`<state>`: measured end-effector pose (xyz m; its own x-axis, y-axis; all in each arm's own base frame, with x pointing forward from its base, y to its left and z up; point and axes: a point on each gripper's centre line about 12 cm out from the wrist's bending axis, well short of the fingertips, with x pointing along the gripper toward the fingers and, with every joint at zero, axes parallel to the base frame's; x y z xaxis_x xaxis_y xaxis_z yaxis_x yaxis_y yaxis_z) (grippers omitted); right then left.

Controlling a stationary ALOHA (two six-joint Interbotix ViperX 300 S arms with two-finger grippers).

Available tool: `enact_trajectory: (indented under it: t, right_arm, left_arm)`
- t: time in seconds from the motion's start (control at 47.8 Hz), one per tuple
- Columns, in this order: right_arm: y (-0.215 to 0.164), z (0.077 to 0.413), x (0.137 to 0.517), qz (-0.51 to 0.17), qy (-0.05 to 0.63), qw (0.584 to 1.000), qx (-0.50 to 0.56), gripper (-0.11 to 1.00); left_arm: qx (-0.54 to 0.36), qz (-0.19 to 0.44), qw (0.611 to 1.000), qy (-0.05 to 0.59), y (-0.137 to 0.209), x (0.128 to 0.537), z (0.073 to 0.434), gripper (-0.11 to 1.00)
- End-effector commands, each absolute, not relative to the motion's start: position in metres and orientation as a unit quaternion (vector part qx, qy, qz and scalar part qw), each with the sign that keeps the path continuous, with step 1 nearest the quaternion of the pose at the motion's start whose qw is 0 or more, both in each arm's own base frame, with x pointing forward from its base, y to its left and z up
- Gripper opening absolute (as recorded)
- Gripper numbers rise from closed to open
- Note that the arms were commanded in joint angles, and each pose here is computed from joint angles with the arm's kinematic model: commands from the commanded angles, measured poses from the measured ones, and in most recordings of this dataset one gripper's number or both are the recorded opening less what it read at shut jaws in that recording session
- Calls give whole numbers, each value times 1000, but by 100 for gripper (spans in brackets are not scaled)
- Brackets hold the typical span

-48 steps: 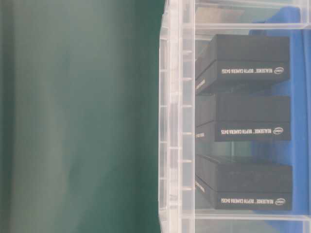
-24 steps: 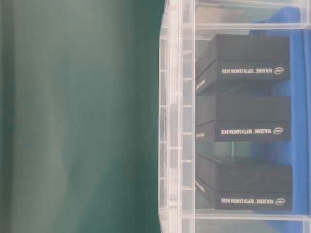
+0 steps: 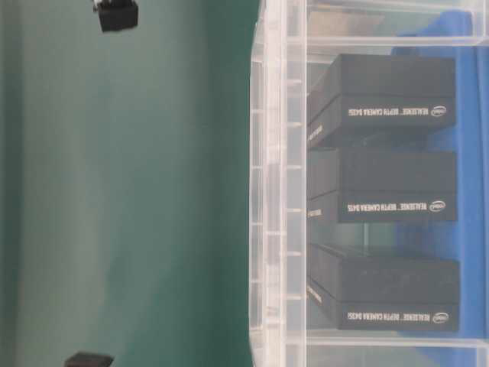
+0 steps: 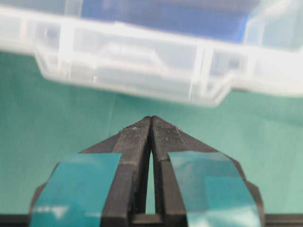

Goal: Clamp the lid of the box with both arms, then lift and open it.
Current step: 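Press both grippers inward against the lid's end rims to clamp it, then lift the clamped lid up off the box with both grippers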

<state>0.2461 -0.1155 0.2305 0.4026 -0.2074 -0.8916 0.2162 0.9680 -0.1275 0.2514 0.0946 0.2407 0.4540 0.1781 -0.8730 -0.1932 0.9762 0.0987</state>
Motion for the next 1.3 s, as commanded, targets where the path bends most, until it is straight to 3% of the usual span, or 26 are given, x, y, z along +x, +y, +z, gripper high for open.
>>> enact_trajectory:
  t: [0.0, 0.335, 1.276]
  right_arm:
    - [-118, 240, 259, -125, 519, 845, -4, 0]
    - [-114, 239, 278, -108, 519, 848, -15, 0]
    - [-109, 255, 282, -106, 503, 858, -16, 0]
  left_arm:
    - [0, 108, 861, 497, 97, 264, 249, 1]
    - [6, 101, 859, 502, 99, 279, 247, 1]
    - [0, 104, 859, 502, 97, 271, 252, 1]
